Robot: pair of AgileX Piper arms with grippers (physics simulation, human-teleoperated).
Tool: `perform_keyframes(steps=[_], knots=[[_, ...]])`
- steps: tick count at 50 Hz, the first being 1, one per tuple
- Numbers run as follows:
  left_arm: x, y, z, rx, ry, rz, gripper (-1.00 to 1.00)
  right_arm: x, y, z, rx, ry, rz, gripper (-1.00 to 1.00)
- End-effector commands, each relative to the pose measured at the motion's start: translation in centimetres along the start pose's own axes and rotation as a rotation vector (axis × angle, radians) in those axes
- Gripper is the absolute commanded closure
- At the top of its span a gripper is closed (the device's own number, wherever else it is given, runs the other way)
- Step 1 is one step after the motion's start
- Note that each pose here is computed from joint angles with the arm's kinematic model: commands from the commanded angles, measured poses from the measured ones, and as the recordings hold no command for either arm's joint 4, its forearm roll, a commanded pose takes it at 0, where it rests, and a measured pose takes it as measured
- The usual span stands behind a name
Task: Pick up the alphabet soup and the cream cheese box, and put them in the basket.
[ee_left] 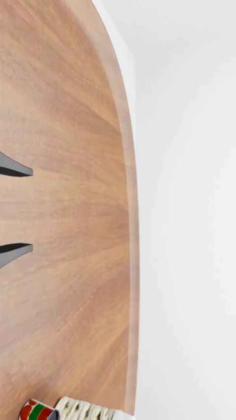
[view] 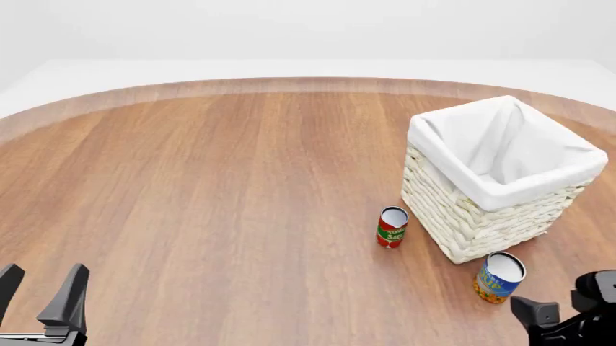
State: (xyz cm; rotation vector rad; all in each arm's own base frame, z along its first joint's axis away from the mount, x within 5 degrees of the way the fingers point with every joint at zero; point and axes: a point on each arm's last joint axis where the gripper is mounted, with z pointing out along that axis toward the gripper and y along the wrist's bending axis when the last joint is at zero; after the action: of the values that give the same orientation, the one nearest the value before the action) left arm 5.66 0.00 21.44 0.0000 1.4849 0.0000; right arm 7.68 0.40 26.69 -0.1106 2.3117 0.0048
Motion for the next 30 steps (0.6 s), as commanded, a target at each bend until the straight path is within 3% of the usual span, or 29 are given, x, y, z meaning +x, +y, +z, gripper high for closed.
perform_keyframes(steps=[1, 30], knots=[[0.0, 0.0, 0.0, 0.000, 0.000, 0.000, -1.00, 0.2, -0.2, 1.3, 0.017, 0.017, 0.012, -1.00], [0.0, 0.0, 0.0, 0.000, 0.000, 0.000, -1.00, 0.3, -0.7, 3.0, 0.051, 0.045, 0.023, -1.00]])
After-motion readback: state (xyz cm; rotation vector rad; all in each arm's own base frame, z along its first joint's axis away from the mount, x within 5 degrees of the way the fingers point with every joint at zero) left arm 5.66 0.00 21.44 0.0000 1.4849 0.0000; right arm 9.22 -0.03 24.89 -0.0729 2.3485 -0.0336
